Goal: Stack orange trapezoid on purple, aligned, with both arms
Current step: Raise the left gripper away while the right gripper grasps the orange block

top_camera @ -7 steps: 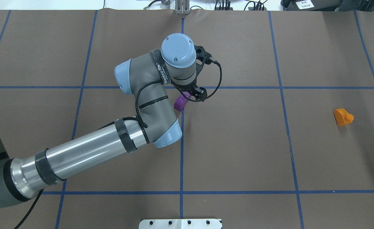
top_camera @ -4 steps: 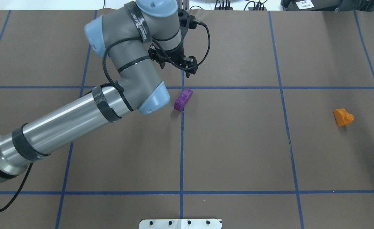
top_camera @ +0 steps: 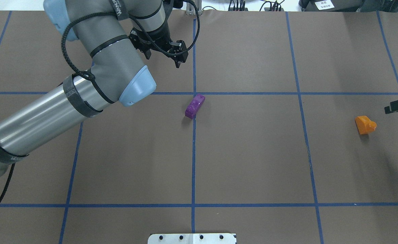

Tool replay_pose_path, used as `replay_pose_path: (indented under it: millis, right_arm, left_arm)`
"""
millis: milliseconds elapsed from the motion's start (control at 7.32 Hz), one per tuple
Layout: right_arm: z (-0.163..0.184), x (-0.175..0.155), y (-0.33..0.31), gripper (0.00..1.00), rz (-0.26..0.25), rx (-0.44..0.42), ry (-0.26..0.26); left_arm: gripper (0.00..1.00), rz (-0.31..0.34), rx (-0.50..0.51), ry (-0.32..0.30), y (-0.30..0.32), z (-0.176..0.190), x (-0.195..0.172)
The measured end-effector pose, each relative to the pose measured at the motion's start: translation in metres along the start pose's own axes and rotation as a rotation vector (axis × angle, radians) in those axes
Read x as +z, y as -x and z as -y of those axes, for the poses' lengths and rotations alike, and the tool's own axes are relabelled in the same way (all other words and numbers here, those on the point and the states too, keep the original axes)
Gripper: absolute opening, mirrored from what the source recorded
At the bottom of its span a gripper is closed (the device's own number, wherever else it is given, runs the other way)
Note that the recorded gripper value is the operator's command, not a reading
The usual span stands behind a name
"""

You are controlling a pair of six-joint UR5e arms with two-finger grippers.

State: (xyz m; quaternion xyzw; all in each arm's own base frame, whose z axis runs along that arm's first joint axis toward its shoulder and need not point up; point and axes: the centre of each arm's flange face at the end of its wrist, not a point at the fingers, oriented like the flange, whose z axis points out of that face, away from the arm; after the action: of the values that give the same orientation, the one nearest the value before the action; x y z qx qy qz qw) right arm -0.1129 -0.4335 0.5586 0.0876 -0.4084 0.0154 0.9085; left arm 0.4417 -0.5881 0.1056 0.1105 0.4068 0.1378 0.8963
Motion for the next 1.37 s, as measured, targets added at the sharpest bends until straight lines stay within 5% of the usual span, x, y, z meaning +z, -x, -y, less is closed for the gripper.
replay_pose_path:
  millis: [956,1093,1366]
  right_arm:
    - [0.006,0.101,0.022,1.0,-0.048,-0.001,0.126]
    - [0.008,0.109,0.024,0.97,-0.051,-0.002,0.135]
    - [0.009,0.117,0.023,0.73,-0.055,-0.001,0.148]
  left_arm:
    - [1.0,0.006,-0.005,0.0,0.01,-0.005,0.002]
    - [1.0,0.006,-0.005,0.0,0.01,-0.005,0.002]
    - [1.0,0.006,-0.004,0.003,0.009,-0.007,0.004]
